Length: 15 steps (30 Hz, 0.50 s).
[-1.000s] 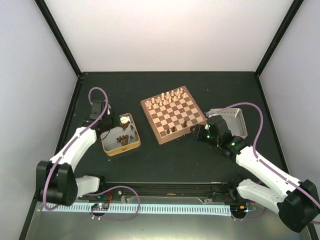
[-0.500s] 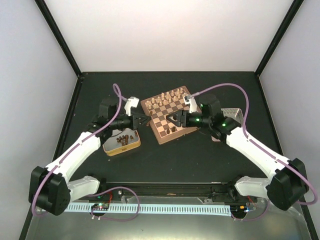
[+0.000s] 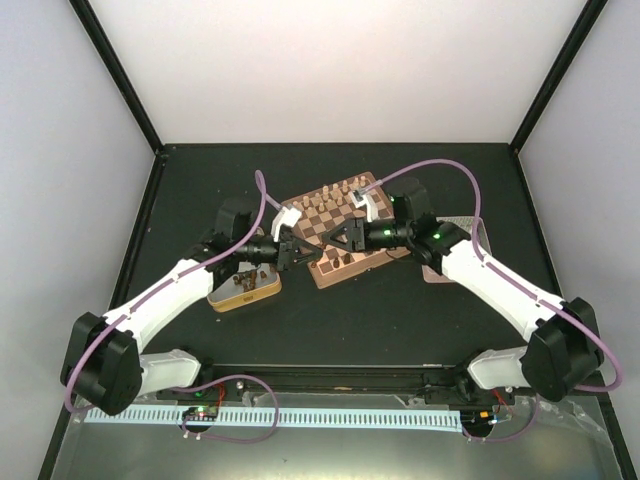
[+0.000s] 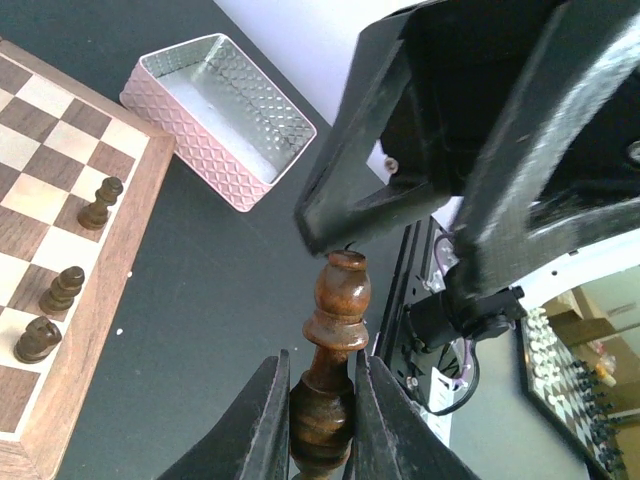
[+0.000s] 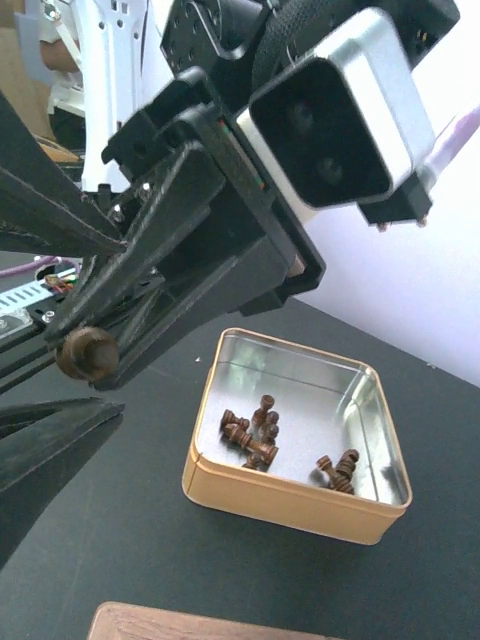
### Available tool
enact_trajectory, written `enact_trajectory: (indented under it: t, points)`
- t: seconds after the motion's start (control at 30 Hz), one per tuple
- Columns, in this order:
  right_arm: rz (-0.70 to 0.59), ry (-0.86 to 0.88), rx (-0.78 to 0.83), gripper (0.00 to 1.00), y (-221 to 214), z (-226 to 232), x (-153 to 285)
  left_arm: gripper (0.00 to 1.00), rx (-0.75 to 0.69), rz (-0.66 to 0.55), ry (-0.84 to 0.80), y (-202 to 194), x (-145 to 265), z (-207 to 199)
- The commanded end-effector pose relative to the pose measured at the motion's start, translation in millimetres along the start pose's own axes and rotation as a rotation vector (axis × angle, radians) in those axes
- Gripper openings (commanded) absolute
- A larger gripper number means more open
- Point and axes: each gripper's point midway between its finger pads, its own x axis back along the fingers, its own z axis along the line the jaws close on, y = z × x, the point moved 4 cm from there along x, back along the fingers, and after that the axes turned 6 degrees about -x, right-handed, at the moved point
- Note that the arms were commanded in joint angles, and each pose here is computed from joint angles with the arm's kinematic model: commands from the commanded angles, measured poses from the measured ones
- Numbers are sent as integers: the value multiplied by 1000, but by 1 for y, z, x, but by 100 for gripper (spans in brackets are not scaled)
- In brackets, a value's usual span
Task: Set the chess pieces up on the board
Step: Pick up the chess piece from the storage box.
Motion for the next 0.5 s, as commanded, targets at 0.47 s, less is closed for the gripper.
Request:
enact_trajectory:
  t: [0.47]
  points:
    - [78,50,-92,11,-9,-4,-11,7,-105,-17,-82,15,-3,-20]
